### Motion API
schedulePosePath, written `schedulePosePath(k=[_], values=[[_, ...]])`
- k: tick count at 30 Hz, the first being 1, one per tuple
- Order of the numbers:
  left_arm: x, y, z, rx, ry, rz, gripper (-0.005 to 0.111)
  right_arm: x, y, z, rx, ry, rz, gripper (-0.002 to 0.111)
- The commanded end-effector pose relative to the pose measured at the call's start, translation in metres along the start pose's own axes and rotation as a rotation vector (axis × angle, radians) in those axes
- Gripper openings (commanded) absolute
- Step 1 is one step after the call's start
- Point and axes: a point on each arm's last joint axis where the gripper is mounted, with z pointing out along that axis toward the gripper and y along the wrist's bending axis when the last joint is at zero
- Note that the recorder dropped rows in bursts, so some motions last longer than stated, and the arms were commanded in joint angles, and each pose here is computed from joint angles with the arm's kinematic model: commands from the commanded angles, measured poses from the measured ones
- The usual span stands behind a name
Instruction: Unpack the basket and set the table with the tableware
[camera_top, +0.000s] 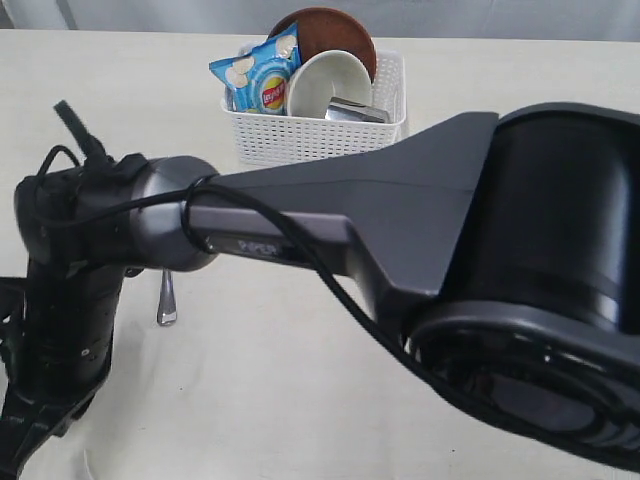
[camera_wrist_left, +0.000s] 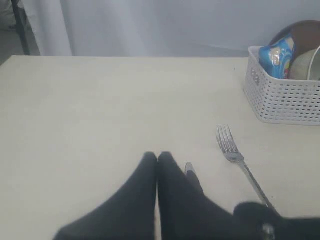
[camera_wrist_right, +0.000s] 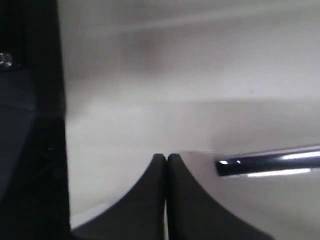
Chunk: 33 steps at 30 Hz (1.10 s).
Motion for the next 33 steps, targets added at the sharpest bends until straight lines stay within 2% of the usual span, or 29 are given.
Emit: schedulePosePath(k=[1, 12, 19, 24, 33], values=[[0.0, 0.0, 0.0, -0.005, -0.012, 0.01, 0.0, 0.0, 0.008, 0.008, -0.01, 0.018, -0.036, 0.0], [0.0, 0.0, 0.0, -0.005, -0.012, 0.01, 0.0, -0.002, -0.01, 0.018, 0.07, -0.05, -0.026, 0.0], [0.0, 0.0, 0.0, -0.005, -0.012, 0.01, 0.0, 0.0, -0.034, 0.01, 0.153, -0.088, -0.005, 0.0], [0.0, 0.0, 0.0, -0.005, -0.012, 0.01, 0.0, -0.003, -0.058, -0.001, 0.228, -0.186, 0.039, 0.0], [0.0, 0.0, 0.0, -0.005, -0.012, 0.01, 0.0, -0.018, -0.073, -0.004, 0.337, -0.338, 0.014, 0.0]])
